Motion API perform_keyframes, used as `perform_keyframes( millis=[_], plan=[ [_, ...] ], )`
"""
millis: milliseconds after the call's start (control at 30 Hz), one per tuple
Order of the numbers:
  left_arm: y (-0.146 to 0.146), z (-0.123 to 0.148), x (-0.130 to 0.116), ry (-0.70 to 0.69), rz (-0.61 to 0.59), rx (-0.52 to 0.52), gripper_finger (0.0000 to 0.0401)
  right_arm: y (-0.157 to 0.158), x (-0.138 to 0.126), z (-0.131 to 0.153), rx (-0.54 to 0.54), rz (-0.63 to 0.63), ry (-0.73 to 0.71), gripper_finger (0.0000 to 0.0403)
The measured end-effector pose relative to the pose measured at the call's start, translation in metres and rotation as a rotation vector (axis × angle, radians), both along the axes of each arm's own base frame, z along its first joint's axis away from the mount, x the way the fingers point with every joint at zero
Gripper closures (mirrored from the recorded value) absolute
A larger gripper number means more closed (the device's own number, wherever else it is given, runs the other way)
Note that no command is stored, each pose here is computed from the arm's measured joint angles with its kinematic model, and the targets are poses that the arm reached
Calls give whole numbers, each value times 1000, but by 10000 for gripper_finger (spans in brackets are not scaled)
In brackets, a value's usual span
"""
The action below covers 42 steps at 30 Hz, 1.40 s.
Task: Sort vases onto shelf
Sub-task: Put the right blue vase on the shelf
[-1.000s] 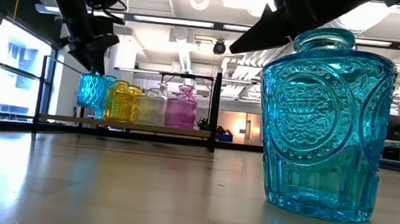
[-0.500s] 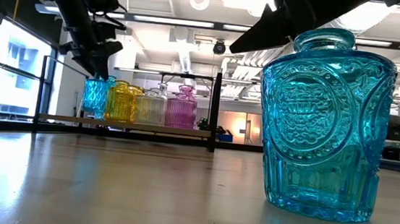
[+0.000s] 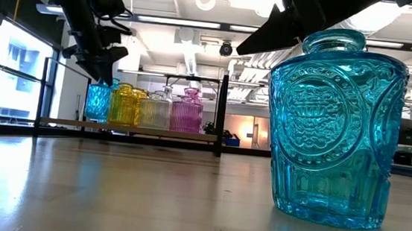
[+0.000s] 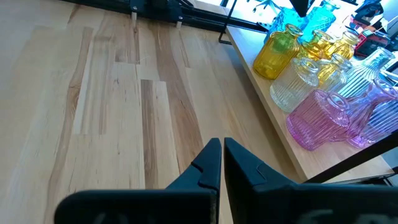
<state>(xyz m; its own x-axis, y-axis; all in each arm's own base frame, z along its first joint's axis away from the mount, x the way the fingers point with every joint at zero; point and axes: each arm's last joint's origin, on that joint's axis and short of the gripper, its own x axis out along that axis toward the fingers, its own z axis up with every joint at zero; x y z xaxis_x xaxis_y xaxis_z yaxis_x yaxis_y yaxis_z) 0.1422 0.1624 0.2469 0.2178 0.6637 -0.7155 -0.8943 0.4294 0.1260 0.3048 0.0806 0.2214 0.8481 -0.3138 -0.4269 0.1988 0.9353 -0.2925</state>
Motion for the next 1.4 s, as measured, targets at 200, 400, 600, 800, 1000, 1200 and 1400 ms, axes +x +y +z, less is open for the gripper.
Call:
perform_keyframes(
  millis=[200,400,600,800,1000,1200,1400],
  plan=[
    [0,0,0,8,8,4,282,0,0,0,2,-1,0,403],
    [1,-1,0,10,8,2,282,0,0,0,0,0,1,402],
    [3,-6,3,26,8,-13,282,0,0,0,0,0,1,402],
    [6,-8,5,33,11,-16,282,0,0,0,0,0,1,403],
    [7,-9,5,38,18,-10,282,0,0,0,-1,0,3,402],
    [7,-9,5,46,13,-7,253,0,0,0,-1,0,3,402],
    [7,-9,5,56,2,0,226,0,0,0,-1,0,3,402]
  ],
)
